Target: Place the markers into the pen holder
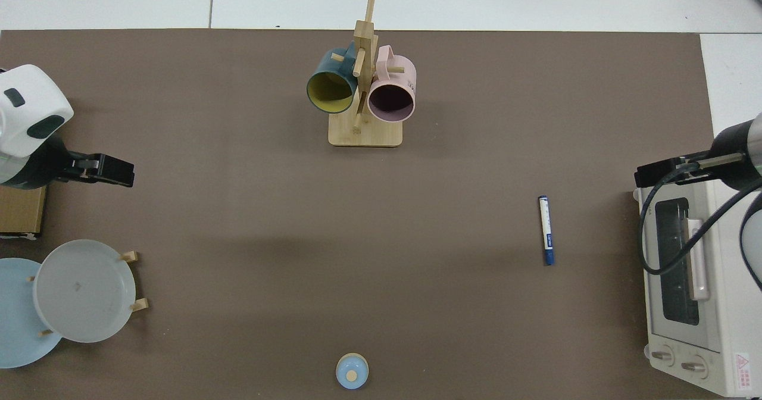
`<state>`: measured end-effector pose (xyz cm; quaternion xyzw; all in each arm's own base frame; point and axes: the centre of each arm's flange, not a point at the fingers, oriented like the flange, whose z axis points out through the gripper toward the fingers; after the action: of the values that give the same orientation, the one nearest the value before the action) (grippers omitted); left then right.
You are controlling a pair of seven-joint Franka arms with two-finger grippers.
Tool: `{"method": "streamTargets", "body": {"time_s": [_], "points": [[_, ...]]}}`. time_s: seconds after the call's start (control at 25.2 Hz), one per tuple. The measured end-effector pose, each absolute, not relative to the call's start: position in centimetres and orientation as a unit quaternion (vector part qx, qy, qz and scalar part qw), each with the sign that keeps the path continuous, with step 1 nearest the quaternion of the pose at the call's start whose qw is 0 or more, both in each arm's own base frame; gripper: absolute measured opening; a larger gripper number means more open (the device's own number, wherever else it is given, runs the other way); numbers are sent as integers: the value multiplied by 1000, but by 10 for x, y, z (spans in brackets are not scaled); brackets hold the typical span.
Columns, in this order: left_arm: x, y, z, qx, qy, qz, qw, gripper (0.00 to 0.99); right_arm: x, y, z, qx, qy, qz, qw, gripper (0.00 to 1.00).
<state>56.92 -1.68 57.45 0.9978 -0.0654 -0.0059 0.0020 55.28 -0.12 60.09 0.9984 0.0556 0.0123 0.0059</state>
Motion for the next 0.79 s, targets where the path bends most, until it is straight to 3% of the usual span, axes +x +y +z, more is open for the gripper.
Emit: {"method": "streamTargets", "body": {"time_s": [0.2, 0.36, 0.56, 0.79], "points": [[569, -17, 575, 998, -65, -6, 2, 991, 557, 4, 598, 998, 51, 25, 6, 1000], [569, -17, 575, 998, -65, -6, 2, 991, 567, 13, 574, 999, 35, 22, 8, 1000], [569, -17, 575, 998, -65, -6, 2, 991, 589, 31, 511, 999, 42, -4, 15, 1000], [569, -17, 575, 998, -65, -6, 2, 991, 601, 46, 413, 1000, 21, -8, -5, 1000]]}}
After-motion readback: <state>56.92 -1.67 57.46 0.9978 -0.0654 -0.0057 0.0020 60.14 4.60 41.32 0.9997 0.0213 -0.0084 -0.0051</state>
